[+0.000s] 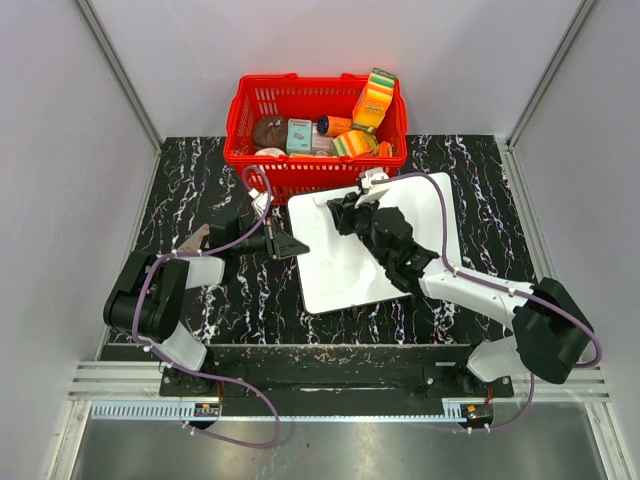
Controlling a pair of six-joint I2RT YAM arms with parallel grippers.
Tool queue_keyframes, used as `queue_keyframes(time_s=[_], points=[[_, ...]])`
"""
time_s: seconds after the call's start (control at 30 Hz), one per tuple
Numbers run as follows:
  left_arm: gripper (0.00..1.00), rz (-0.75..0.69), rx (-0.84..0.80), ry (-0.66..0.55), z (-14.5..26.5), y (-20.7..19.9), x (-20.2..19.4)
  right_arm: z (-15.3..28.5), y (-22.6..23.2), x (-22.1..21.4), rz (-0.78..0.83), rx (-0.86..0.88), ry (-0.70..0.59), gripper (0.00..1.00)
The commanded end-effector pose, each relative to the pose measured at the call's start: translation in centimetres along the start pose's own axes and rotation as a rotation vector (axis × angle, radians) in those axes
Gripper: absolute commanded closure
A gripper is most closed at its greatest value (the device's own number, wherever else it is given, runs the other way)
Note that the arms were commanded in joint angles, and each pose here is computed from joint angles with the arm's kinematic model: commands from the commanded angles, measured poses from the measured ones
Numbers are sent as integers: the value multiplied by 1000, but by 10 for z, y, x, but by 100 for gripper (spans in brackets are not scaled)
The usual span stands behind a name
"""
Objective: Write a sentence on the whiteboard
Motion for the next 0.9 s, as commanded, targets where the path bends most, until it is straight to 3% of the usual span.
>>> queue_keyframes(time_s=[0.0, 0.47, 0.87], points=[[100, -130, -24, 1, -6, 1, -1, 10, -6, -2, -7, -36, 1, 100], [100, -131, -27, 1, -6, 1, -1, 15, 15, 38, -76, 14, -89, 100], [100, -127, -30, 4, -7, 1, -1, 0, 21, 54, -29, -4, -130, 100]])
Point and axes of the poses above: each gripper's point midway between its finger pads, its own z axis back along the fingers, its own y axis along the line the jaws close on, x = y × z, the point moved 2 cm from there along z, back along the fingers, and after that the axes turned 13 degrees about -z, right-handed, at the moved point
